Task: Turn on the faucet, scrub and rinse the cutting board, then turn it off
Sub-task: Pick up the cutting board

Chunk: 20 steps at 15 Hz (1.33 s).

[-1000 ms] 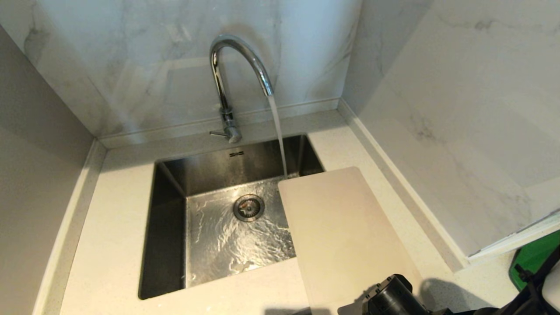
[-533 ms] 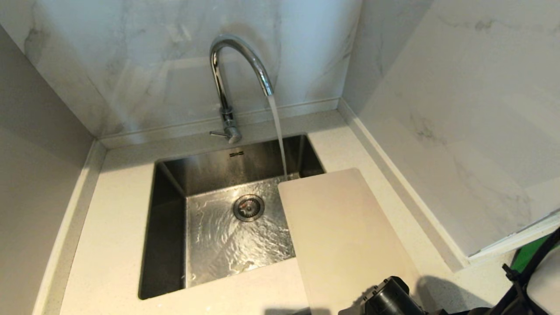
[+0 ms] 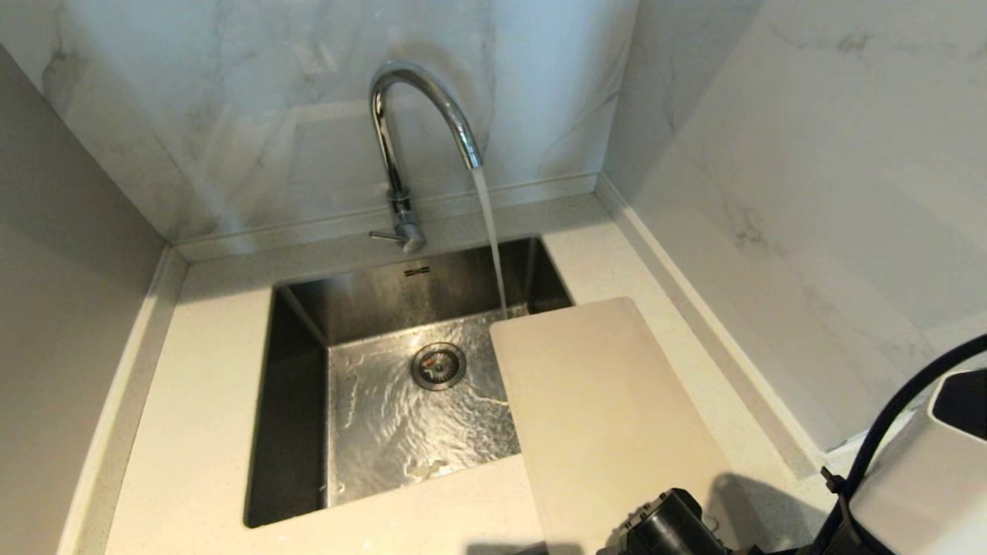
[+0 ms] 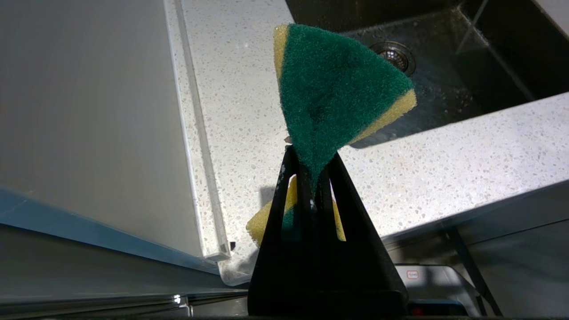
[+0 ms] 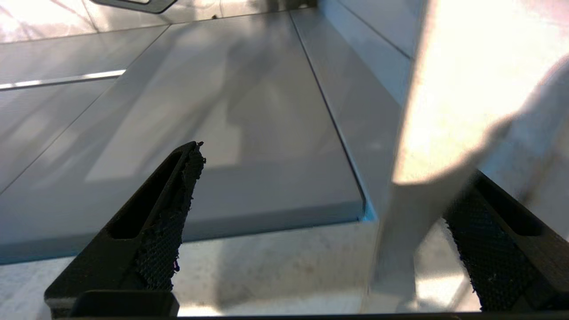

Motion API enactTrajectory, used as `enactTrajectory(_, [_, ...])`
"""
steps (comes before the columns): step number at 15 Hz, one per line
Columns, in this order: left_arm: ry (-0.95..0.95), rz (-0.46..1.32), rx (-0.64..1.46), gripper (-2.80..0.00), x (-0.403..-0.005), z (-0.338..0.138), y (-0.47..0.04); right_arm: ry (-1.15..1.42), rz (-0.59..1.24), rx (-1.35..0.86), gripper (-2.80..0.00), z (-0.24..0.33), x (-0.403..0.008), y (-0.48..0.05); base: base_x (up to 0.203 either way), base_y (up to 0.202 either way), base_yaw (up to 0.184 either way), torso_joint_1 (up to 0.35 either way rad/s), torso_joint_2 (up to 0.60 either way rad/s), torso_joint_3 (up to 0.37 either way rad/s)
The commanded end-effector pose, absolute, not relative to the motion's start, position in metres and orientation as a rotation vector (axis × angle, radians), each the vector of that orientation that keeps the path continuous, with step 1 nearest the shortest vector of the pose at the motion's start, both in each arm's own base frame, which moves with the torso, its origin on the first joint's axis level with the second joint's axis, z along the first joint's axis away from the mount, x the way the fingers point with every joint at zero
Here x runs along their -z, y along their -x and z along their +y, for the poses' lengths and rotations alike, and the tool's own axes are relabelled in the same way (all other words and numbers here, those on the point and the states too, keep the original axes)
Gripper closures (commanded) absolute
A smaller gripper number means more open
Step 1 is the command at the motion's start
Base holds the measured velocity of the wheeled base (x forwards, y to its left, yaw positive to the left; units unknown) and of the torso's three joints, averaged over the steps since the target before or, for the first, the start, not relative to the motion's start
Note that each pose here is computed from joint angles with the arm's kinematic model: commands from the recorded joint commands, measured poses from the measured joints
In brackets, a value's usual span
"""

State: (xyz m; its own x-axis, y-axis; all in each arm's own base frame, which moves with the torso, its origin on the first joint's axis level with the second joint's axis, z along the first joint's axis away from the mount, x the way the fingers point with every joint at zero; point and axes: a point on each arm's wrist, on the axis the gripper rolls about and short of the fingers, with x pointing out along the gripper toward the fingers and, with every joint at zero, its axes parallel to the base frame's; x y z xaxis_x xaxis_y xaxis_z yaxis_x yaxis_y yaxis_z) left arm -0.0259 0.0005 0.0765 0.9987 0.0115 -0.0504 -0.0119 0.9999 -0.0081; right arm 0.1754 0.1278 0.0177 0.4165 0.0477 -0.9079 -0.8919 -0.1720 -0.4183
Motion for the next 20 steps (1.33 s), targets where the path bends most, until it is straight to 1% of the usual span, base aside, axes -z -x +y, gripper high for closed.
enactTrajectory(1, [0.009, 0.051, -0.013, 0.00, -0.076, 0.000, 0.026, 1.518, 0.815, -1.028, -2.80, 0.128, -0.009, -0.176, 0.000, 0.000, 0.000, 0.000, 0.00, 0.000])
enactTrajectory(9, [0.009, 0.051, -0.013, 0.00, -0.076, 0.000, 0.026, 1.551, 0.858, -1.012, -2.80, 0.129, 0.000, -0.179, 0.000, 0.000, 0.000, 0.000, 0.00, 0.000])
enactTrajectory(16, [0.009, 0.051, -0.013, 0.00, -0.076, 0.000, 0.026, 1.555, 0.850, -1.002, -2.80, 0.133, 0.021, -0.184, 0.000, 0.000, 0.000, 0.000, 0.00, 0.000])
enactTrajectory(20, [0.009, 0.051, -0.013, 0.00, -0.076, 0.000, 0.026, 1.549, 0.843, -0.995, -2.80, 0.134, 0.024, -0.186, 0.000, 0.000, 0.000, 0.000, 0.00, 0.000])
